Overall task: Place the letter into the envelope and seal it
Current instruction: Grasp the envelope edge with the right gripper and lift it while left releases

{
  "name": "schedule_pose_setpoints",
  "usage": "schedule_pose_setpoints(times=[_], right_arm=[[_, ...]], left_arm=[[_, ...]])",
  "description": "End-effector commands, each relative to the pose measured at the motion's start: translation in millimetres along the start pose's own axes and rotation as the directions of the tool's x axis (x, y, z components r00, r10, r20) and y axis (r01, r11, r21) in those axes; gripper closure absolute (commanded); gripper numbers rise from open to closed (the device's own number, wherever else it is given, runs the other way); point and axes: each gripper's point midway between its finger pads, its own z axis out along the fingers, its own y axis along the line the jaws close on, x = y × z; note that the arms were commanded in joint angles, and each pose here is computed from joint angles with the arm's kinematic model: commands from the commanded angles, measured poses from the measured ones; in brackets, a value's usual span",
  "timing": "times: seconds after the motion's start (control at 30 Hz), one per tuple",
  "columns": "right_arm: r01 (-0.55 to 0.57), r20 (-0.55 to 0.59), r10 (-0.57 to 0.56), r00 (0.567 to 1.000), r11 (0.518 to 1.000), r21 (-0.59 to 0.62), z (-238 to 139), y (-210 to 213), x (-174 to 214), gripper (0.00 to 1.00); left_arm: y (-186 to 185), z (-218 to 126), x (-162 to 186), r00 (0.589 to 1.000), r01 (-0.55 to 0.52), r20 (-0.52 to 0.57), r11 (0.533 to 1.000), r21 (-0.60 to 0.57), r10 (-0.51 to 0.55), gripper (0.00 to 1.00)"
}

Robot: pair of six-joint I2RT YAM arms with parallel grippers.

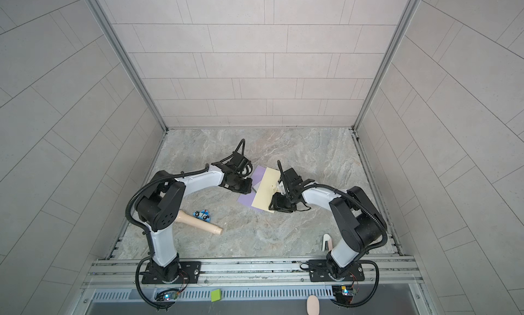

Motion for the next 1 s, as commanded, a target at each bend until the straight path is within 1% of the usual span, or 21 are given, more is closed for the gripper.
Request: schedule_pose_setpoints(times=[0.0, 0.1, 0.23, 0.4, 0.53, 0.63, 0.7, 0.73, 0.8, 0.9, 0.97], right_arm=[[-0.017, -0.011, 0.018, 1.000, 1.000, 0.025, 9.3, -10.3, 5.4, 0.51], [-0.016, -0.003, 0.016, 1.000, 1.000, 0.013, 12.5, -9.1, 1.5, 0.52], [-0.013, 0.028, 0.013, 1.000, 1.000, 0.000, 10.3, -2.7, -7.9, 0.55], [0.004, 0.074, -0.001, 0.997, 0.999, -0.040, -2.6, 18.5, -25.3, 0.57], [0.017, 0.097, -0.012, 0.995, 0.999, -0.050, -10.0, 29.8, -36.0, 0.60], [0.017, 0.105, -0.012, 0.994, 0.999, -0.049, -9.9, 33.8, -43.1, 0.65], [0.008, 0.115, -0.002, 0.993, 0.999, -0.051, -6.3, 34.3, -48.2, 0.71], [0.003, 0.123, 0.003, 0.992, 0.999, -0.054, -4.6, 35.1, -51.1, 0.72], [-0.008, 0.137, 0.016, 0.990, 0.998, -0.062, 0.1, 36.1, -56.7, 0.76], [-0.015, 0.150, 0.025, 0.988, 0.998, -0.069, 5.2, 38.7, -63.6, 0.80], [-0.017, 0.165, 0.030, 0.986, 0.997, -0.081, 6.2, 42.2, -68.4, 0.80]], left_arm=[[1.4, 11.3, 10.1, 0.998, -0.044, -0.050, 0.999, -0.031, 0.042, 0.84], [0.5, 15.4, 13.8, 0.997, -0.054, -0.064, 0.998, -0.039, 0.052, 0.88], [-1.4, 17.3, 14.9, 0.996, -0.056, -0.074, 0.998, -0.040, 0.053, 0.90], [-3.3, 17.3, 17.0, 0.995, -0.059, -0.078, 0.998, -0.037, 0.056, 0.93], [-4.9, 14.7, 14.2, 0.995, -0.070, -0.070, 0.997, -0.035, 0.068, 0.94], [-5.3, 14.1, 13.3, 0.995, -0.079, -0.072, 0.996, -0.035, 0.076, 0.94], [-6.7, 12.9, 12.2, 0.994, -0.087, -0.069, 0.996, -0.029, 0.085, 0.94], [-7.5, 12.2, 11.0, 0.994, -0.090, -0.064, 0.996, -0.027, 0.089, 0.94], [-8.8, 10.9, 9.0, 0.994, -0.096, -0.057, 0.995, -0.021, 0.095, 0.94], [-11.3, 10.4, 8.2, 0.993, -0.102, -0.054, 0.995, -0.010, 0.101, 0.94], [-12.3, 10.6, 9.0, 0.993, -0.103, -0.057, 0.995, -0.003, 0.102, 0.94]])
